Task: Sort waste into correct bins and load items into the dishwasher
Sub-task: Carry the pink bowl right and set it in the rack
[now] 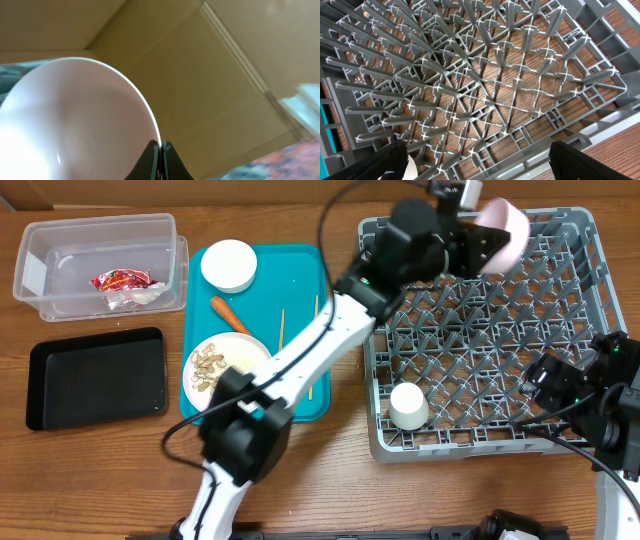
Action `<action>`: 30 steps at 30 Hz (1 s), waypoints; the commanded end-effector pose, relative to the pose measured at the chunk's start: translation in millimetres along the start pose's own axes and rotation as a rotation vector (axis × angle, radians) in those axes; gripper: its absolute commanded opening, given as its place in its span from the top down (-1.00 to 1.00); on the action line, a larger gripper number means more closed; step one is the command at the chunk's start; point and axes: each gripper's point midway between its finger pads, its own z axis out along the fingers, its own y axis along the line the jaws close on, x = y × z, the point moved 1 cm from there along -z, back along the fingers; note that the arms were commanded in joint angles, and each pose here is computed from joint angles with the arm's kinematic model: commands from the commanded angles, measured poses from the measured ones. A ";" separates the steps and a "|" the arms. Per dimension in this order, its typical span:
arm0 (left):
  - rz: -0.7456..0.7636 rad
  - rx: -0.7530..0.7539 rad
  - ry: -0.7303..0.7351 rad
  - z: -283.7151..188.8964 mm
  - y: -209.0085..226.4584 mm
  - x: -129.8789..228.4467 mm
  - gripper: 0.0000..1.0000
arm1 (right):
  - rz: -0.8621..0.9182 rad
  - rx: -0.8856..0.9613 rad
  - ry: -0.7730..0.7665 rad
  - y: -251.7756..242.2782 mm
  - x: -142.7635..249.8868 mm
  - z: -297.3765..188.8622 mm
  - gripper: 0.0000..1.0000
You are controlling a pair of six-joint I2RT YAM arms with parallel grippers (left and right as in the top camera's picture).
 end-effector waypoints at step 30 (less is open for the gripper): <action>-0.481 -0.030 0.252 -23.5 151.6 55.1 -0.34 | 0.005 -0.001 -0.041 0.6 -8.6 -9.2 -0.87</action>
